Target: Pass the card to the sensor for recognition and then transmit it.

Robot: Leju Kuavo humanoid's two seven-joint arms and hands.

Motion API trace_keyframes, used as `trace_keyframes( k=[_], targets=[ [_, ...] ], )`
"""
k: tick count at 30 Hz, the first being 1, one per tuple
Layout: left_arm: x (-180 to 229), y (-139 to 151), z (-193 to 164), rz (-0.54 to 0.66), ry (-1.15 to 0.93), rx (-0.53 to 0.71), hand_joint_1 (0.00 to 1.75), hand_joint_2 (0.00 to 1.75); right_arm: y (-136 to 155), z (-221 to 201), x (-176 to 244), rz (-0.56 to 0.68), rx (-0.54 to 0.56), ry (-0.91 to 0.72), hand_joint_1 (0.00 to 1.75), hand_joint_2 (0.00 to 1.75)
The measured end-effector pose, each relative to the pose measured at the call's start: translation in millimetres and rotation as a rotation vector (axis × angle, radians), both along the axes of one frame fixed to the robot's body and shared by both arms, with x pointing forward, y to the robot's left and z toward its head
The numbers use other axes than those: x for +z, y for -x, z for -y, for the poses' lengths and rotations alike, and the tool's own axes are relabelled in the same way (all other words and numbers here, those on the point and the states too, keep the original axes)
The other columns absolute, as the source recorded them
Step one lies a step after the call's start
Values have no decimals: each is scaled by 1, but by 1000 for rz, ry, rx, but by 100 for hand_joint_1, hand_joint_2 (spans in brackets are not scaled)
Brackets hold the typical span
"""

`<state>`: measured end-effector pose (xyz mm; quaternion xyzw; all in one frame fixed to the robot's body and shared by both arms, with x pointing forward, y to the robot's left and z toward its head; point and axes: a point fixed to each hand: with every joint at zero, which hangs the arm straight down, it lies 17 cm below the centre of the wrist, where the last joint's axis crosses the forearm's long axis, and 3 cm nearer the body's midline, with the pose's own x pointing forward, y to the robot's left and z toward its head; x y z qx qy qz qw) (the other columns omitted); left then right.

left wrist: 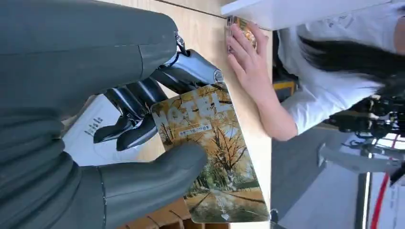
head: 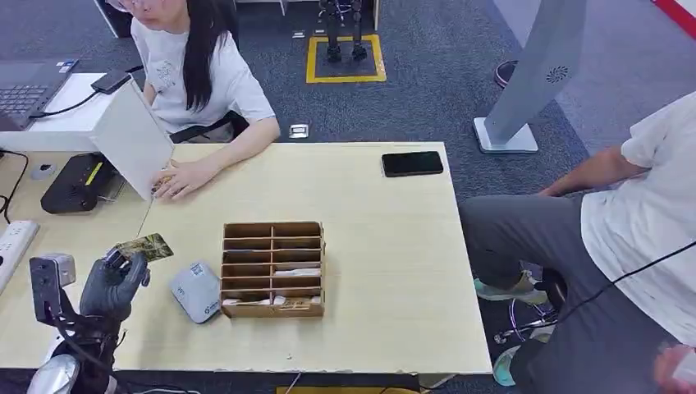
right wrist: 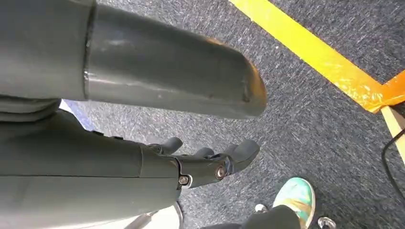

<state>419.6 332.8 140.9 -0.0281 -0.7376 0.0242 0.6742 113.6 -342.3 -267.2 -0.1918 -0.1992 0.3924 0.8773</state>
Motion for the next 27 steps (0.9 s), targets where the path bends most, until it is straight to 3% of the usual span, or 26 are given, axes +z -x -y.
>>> trace_keyframes(
  k=[6,14,19,27],
  targets=[
    [24,-4,-4,75,68,37,175,175,-1,0,0,3,1,2,0,0],
    [87,-24,-42,275,81,250,175,175,-2,-4,0,-2,19,5,0,0],
    [139,-37,-53,437,-326,413,175,175,-10,-9,0,-7,55,1,0,0],
    [171,-56,-43,545,-710,486,175,175,-22,-18,2,1,94,-13,0,0]
  ],
)
